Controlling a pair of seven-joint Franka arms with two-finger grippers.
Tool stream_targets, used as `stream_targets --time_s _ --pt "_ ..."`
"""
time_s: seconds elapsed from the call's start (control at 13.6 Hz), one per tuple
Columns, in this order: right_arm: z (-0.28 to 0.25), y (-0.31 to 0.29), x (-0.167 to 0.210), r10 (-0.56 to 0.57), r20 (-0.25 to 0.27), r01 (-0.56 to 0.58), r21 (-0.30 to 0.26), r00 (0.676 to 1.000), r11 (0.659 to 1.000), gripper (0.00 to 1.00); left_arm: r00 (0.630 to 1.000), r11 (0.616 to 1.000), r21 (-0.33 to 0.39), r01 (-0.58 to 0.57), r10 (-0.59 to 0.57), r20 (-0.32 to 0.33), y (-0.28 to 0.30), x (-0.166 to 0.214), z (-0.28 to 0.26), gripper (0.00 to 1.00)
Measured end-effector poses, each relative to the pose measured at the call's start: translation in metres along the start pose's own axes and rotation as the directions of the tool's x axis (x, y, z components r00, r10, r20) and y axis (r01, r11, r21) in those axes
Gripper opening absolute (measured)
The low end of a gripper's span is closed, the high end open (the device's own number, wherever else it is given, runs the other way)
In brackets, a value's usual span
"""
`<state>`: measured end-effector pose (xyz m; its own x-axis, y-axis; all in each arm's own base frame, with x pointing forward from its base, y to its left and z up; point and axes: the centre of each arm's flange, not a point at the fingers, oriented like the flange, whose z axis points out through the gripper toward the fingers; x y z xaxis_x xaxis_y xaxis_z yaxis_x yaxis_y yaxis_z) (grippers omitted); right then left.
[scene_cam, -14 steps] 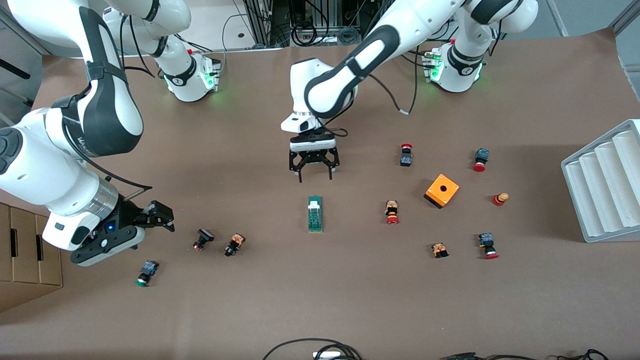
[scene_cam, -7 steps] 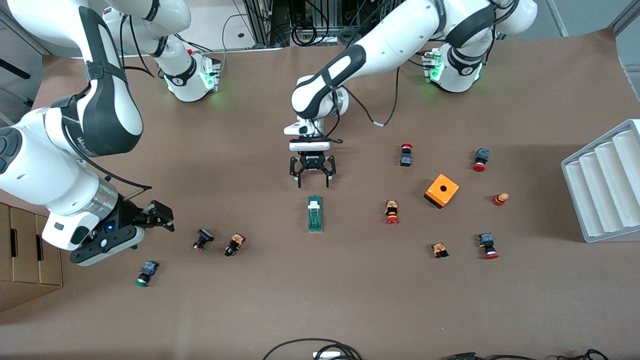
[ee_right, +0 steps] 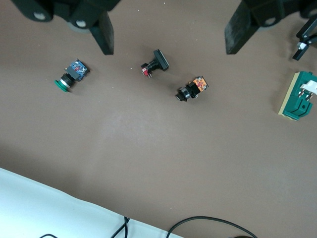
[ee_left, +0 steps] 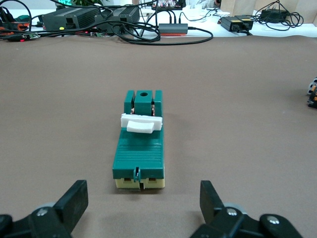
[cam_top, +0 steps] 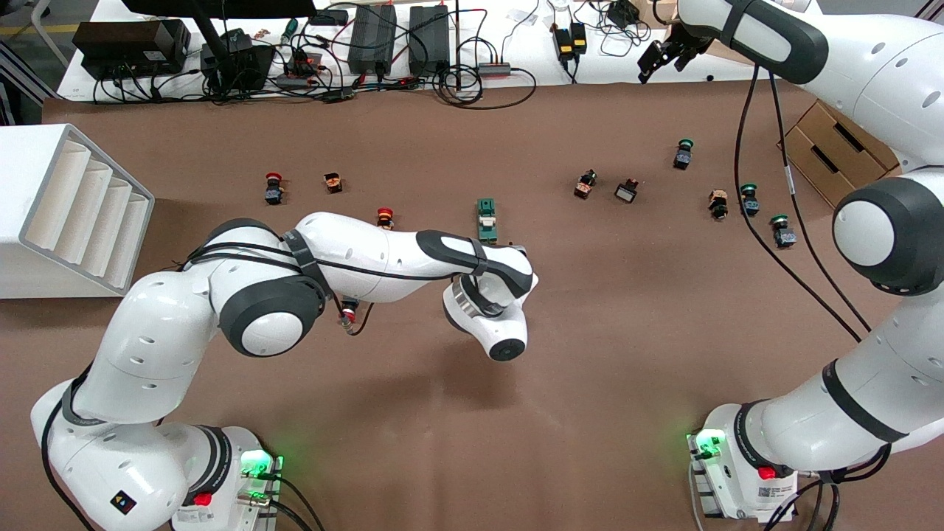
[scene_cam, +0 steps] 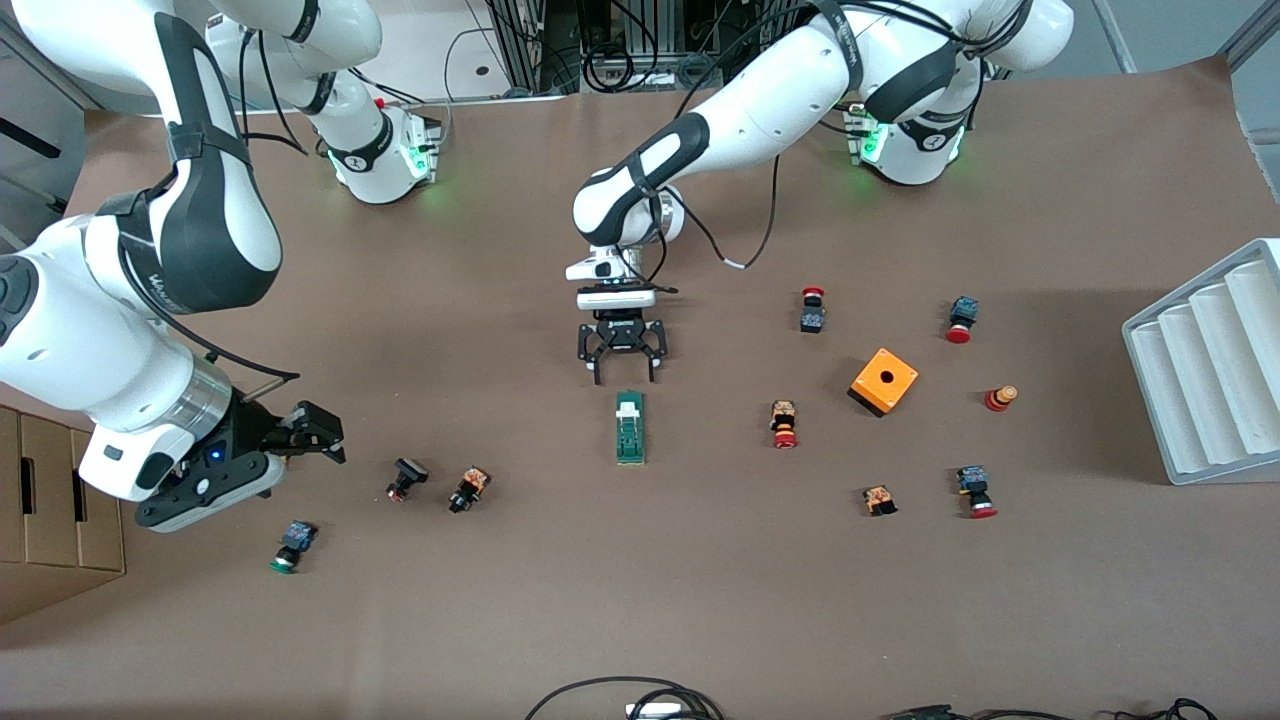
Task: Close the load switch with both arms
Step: 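Lower the left gripper over the white handle of the green switch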
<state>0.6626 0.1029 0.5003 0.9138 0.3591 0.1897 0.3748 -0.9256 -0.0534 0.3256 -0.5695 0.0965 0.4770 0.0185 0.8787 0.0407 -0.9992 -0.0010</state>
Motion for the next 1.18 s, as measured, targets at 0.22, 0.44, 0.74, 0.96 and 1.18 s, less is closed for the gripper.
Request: stream_targets --time_s 0.22,0.44,0.74,0.96,1.18 --pt "0.000 0.000 -0.001 0.000 0.006 0.000 0.002 1.000 1.000 1.00 1.000 1.000 0.008 0.011 -0.011 -0.008 0.000 -0.003 0.000 1.00" --pt "0.001 -0.001 -0.002 0.003 0.014 -0.003 0.005 1.000 1.000 1.00 0.999 1.000 -0.006 -0.011 0.011 -0.032 -0.002 -0.015 0.002 0.96" --pt "0.001 -0.006 -0.002 0.005 0.023 -0.005 0.010 1.000 1.000 1.00 0.996 1.000 -0.017 -0.012 0.010 -0.092 -0.005 -0.024 0.007 0.56" --pt "0.000 -0.019 0.000 0.007 0.025 -0.007 0.015 1.000 1.000 1.00 0.993 0.999 -0.024 -0.022 0.019 -0.115 -0.007 -0.027 0.009 0.41" --pt "-0.003 -0.028 0.002 0.015 0.022 -0.015 0.017 1.000 1.000 1.00 0.993 0.999 -0.025 -0.024 0.021 -0.117 -0.007 -0.027 0.009 0.43"
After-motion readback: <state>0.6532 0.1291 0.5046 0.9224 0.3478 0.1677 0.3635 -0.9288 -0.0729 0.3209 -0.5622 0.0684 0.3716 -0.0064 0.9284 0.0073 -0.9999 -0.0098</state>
